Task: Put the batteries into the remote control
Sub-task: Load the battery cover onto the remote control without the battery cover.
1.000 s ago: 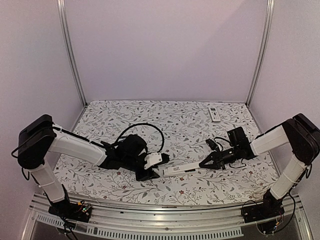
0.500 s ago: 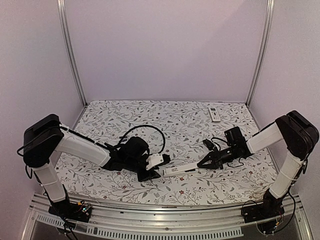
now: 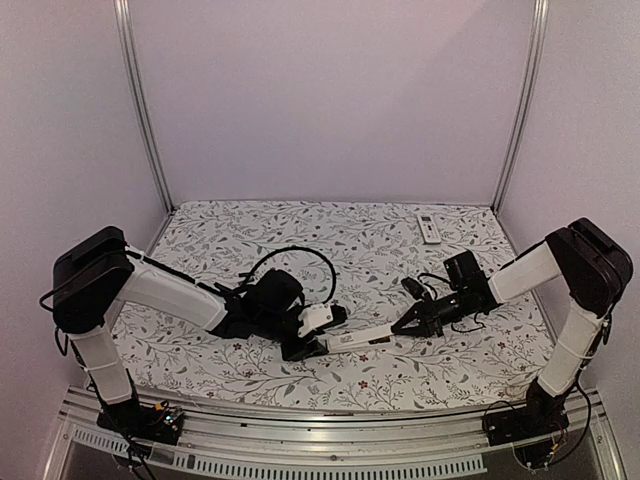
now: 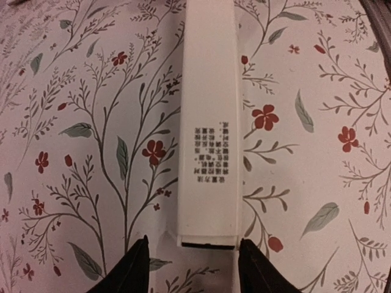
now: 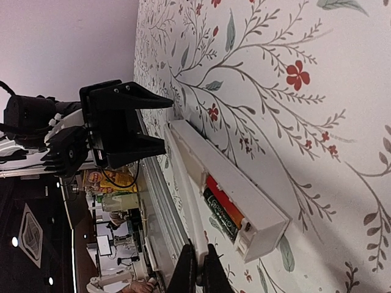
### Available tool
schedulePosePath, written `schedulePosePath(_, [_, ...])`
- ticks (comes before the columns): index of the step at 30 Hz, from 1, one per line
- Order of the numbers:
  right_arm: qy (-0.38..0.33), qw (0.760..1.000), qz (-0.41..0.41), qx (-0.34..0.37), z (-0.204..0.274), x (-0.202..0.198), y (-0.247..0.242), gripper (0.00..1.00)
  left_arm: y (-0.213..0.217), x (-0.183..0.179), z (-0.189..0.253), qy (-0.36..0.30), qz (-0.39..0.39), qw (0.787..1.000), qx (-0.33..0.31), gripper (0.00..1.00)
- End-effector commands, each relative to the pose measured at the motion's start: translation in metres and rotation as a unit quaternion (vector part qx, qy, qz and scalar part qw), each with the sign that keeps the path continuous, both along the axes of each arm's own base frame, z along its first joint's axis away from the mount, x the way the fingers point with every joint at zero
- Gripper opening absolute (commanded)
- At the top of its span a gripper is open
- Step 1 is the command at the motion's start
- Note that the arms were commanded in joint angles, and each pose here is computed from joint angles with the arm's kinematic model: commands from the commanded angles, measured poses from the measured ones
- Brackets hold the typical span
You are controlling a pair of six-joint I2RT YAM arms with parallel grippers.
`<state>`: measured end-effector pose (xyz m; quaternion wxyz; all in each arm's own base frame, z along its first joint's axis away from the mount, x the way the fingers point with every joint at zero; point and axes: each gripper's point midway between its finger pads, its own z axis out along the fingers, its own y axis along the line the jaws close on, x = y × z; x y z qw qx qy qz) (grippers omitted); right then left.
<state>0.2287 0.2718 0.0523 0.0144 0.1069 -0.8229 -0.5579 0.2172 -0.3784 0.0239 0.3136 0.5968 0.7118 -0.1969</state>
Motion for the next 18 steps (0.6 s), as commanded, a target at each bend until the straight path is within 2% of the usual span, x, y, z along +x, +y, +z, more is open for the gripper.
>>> schedulePosePath(1, [0.004, 1.0, -0.005, -0.024, -0.012, 0.0, 0.001, 0.0, -0.008, -0.007, -0.001, 0.009, -0.016, 1.0, -0.007, 0.51])
schedulePosePath(5, [0.0, 1.0, -0.009, -0.024, -0.008, 0.001, 0.002, 0.0, -0.014, -0.009, 0.001, 0.002, -0.026, 1.0, -0.011, 0.56])
schedulePosePath(11, [-0.001, 1.0, -0.007, -0.021, -0.005, 0.001, 0.005, 0.0, -0.02, -0.004, -0.002, -0.009, -0.03, 0.999, -0.011, 0.58])
schedulePosePath(15, [0.003, 1.0, -0.005, -0.023, -0.009, 0.002, 0.006, 0.0, -0.022, -0.001, -0.011, -0.008, -0.027, 1.0, 0.003, 0.48])
schedulePosePath(18, [0.006, 1.0, -0.005, -0.025, -0.011, 0.0, 0.005, 0.0, -0.023, -0.002, -0.011, -0.001, -0.029, 1.0, 0.0, 0.47])
